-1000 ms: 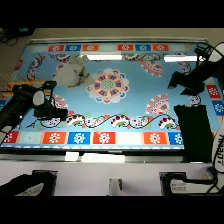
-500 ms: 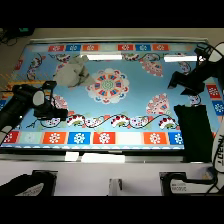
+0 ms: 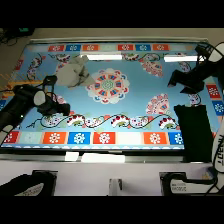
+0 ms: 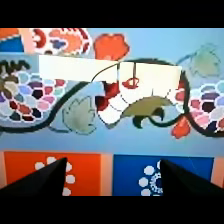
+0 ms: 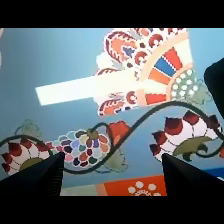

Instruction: Fold the shirts.

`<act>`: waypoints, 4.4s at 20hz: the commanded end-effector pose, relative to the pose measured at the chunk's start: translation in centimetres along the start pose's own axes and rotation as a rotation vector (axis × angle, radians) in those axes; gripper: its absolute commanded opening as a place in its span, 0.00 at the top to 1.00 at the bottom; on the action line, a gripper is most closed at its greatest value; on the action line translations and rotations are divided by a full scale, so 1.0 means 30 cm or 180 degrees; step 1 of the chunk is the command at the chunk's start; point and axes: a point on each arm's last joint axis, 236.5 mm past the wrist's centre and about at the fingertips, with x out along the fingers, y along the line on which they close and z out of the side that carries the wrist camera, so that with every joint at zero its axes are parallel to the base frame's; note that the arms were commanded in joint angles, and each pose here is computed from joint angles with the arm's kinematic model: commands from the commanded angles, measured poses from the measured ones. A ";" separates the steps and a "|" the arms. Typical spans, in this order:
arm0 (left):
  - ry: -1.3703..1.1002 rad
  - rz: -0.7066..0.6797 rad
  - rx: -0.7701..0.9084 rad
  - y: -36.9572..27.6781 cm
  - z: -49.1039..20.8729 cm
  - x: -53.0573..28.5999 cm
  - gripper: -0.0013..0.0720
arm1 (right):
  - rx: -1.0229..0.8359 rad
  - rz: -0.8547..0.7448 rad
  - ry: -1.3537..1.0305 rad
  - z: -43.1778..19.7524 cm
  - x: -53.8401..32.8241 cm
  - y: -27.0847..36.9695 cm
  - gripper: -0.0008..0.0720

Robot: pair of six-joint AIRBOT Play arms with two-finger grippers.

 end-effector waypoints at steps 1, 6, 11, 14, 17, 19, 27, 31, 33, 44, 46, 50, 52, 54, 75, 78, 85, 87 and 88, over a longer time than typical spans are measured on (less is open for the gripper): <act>-0.0290 -0.0327 -0.0249 -0.081 0.081 0.007 0.02 | -0.0001 0.0044 -0.0138 0.035 -0.001 0.012 0.10; -0.1139 -0.0551 -0.0540 -0.057 0.415 0.012 0.07 | -0.0008 0.0193 -0.0428 0.106 -0.008 0.049 0.10; -0.0312 -0.0477 -0.1449 0.269 0.600 0.188 0.04 | 0.0048 0.0556 -0.0397 0.099 -0.017 0.137 0.26; -0.0122 -0.1036 -0.1979 0.289 0.669 0.307 0.04 | 0.0061 0.0580 -0.0541 0.135 -0.023 0.142 0.26; -0.0356 -0.1364 -0.2250 0.265 0.761 0.381 0.04 | 0.0067 0.0634 -0.0516 0.129 -0.024 0.155 0.25; -0.0425 -0.1469 -0.2331 0.234 0.792 0.430 0.04 | 0.0076 0.0707 -0.0509 0.127 -0.028 0.173 0.25; -0.0826 -0.1662 -0.2226 0.191 0.891 0.451 0.94 | 0.0022 0.1038 -0.0403 0.095 -0.056 0.254 0.21; -0.1519 -0.1660 -0.1230 0.134 0.979 0.100 0.94 | 0.0025 0.1044 -0.0476 0.113 -0.058 0.255 0.21; -0.1974 -0.1628 -0.0451 0.038 0.981 -0.201 0.94 | 0.0046 0.1060 -0.0630 0.150 -0.069 0.257 0.21; -0.3173 -0.1808 0.1314 -0.489 0.370 -1.314 0.94 | -0.0861 0.0862 -0.1761 -0.091 -0.725 0.272 0.21; -0.2693 -0.1763 0.1492 -0.565 0.294 -1.181 0.94 | -0.0931 0.0775 -0.1669 -0.215 -0.785 0.249 0.21; -0.1961 -0.1823 0.1665 -0.770 0.202 -0.766 0.94 | -0.0974 0.0626 -0.1174 -0.359 -0.749 0.200 0.21; -0.1589 -0.2089 0.1330 -0.893 0.168 -0.554 0.63 | -0.0908 0.0572 -0.1038 -0.364 -0.701 0.179 0.21; -0.0883 -0.2340 0.0979 -0.984 0.098 -0.391 0.00 | -0.0858 0.0560 -0.0849 -0.364 -0.630 0.167 0.21; -0.0169 -0.1766 -0.0336 -0.527 -0.062 0.030 0.15 | -0.0150 0.1221 0.1411 -0.817 0.210 0.131 0.23; 0.0001 -0.1793 -0.0255 -0.579 -0.028 0.088 0.15 | -0.0133 0.1210 0.1616 -0.914 0.261 0.103 0.23; 0.0316 -0.1858 -0.0208 -0.662 -0.055 0.178 0.36 | -0.0224 0.1167 0.1907 -1.064 0.317 0.092 0.24; 0.0309 -0.1903 -0.0067 -0.689 -0.072 0.168 0.55 | -0.0540 0.1129 0.1881 -1.098 0.338 0.145 0.23; 0.0317 -0.1915 -0.0043 -0.700 -0.079 0.165 0.72 | -0.0679 0.1093 0.1850 -1.115 0.352 0.174 0.22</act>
